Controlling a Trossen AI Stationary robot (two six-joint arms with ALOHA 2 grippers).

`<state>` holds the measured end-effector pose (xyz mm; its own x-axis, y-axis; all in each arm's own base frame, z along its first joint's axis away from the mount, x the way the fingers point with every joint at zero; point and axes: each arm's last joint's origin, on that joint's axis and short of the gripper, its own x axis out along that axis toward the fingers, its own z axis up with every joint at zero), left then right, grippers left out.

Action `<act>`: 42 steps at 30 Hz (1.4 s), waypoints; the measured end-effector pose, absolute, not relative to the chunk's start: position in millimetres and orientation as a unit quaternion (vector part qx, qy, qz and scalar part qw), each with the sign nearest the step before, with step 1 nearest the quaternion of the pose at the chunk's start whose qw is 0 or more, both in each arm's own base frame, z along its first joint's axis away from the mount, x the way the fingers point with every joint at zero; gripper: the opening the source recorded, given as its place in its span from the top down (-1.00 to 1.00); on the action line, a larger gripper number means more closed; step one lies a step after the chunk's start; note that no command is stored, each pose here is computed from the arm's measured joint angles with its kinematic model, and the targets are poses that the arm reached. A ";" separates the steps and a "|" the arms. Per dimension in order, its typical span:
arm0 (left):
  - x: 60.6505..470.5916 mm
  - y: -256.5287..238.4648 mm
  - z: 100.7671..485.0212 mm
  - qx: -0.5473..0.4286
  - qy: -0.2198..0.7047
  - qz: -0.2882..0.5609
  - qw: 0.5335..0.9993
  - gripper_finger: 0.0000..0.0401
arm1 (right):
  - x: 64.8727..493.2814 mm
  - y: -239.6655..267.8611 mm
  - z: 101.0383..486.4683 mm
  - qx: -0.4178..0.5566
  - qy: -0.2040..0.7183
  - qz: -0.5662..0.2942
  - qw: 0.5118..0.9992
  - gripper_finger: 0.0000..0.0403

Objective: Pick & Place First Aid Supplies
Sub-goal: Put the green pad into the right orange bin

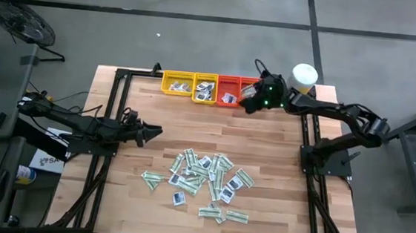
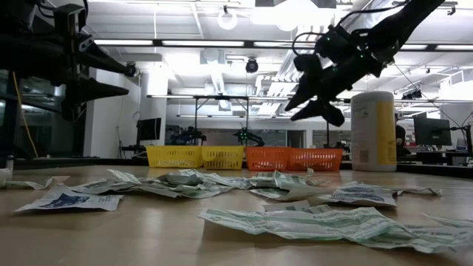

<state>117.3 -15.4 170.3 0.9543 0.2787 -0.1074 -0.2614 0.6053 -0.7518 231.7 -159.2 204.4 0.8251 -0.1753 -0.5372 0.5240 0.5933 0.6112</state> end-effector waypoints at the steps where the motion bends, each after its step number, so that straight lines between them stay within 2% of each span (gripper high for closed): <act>1: 117.3 -15.5 170.1 -0.418 -0.009 0.149 0.896 0.11 | 233.4 -154.0 205.0 0.411 0.224 -0.181 0.865 0.36; 7: 117.5 -16.3 169.7 -0.419 0.000 0.137 0.898 0.11 | 247.0 -113.1 205.4 0.454 0.280 -0.090 0.841 0.42; 11: 117.6 -17.2 169.6 -0.418 0.008 0.123 0.900 0.11 | 257.5 -77.9 202.5 0.434 0.328 -0.033 0.839 0.44; 25: 117.9 -20.4 167.4 -0.408 0.044 0.076 0.909 0.11 | 246.2 32.9 183.9 0.254 0.515 0.124 0.809 0.44; 30: 117.9 -20.6 167.4 -0.407 0.046 0.073 0.909 0.11 | 239.8 64.1 182.9 0.167 0.523 0.175 0.818 0.44; 38: 117.9 -20.9 167.4 -0.407 0.048 0.069 0.909 0.11 | 225.6 101.5 180.2 -0.027 0.505 0.192 0.841 0.44; 42: 118.0 -21.2 167.4 -0.408 0.050 0.064 0.909 0.11 | 220.7 107.7 174.3 -0.062 0.523 0.194 0.828 0.34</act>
<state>118.0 -21.2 167.4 0.9868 0.0744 -0.1436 -0.1567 0.6589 -0.7357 220.7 107.7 174.3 0.3785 0.2567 -0.8893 -0.3856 0.9172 0.1006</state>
